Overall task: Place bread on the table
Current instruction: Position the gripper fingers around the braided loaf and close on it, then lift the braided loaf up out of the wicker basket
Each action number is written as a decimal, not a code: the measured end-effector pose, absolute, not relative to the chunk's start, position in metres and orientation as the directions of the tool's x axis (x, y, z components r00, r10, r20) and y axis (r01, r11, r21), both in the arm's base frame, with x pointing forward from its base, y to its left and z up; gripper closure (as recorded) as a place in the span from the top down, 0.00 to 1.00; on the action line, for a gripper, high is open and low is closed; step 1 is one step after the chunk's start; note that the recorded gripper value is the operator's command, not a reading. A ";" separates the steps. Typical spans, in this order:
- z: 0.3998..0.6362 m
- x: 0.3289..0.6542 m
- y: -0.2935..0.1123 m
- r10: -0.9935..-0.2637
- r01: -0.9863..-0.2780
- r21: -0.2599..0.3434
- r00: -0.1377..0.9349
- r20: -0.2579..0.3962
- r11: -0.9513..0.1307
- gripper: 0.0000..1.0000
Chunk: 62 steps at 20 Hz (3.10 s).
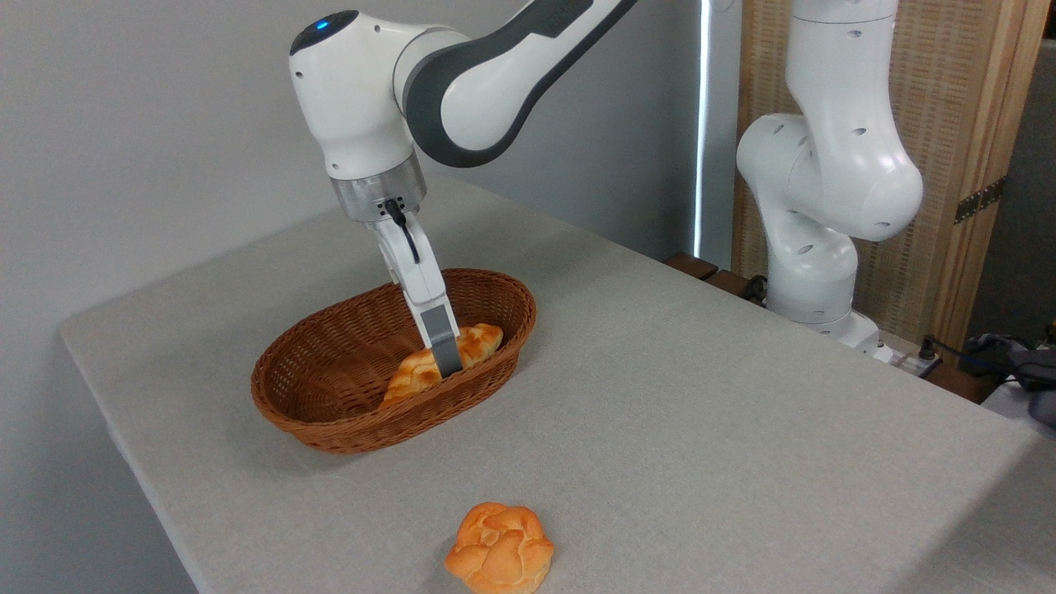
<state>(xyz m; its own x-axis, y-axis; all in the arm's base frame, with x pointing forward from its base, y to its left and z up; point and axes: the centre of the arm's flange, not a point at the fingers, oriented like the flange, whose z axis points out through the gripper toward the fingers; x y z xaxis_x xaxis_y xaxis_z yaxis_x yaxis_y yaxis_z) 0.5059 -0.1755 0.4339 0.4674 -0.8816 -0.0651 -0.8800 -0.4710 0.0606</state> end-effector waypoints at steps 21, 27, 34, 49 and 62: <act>0.422 0.503 -0.179 -0.886 -0.885 0.046 0.462 -0.051 -0.464 0.42; 0.422 0.503 -0.179 -0.886 -0.885 0.046 0.462 -0.051 -0.464 0.42; 0.423 0.503 -0.179 -0.886 -0.885 0.045 0.462 -0.050 -0.464 0.37; 0.427 0.501 -0.180 -0.876 -0.874 0.063 0.481 -0.028 -0.482 0.27; 0.472 0.509 -0.178 -0.817 -0.807 0.176 0.576 0.024 -0.564 0.29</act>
<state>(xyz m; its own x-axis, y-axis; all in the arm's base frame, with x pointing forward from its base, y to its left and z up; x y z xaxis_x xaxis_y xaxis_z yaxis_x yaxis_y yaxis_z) 0.5094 -0.1782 0.4716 0.5762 -0.8170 0.0236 -0.8068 -0.5640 0.1760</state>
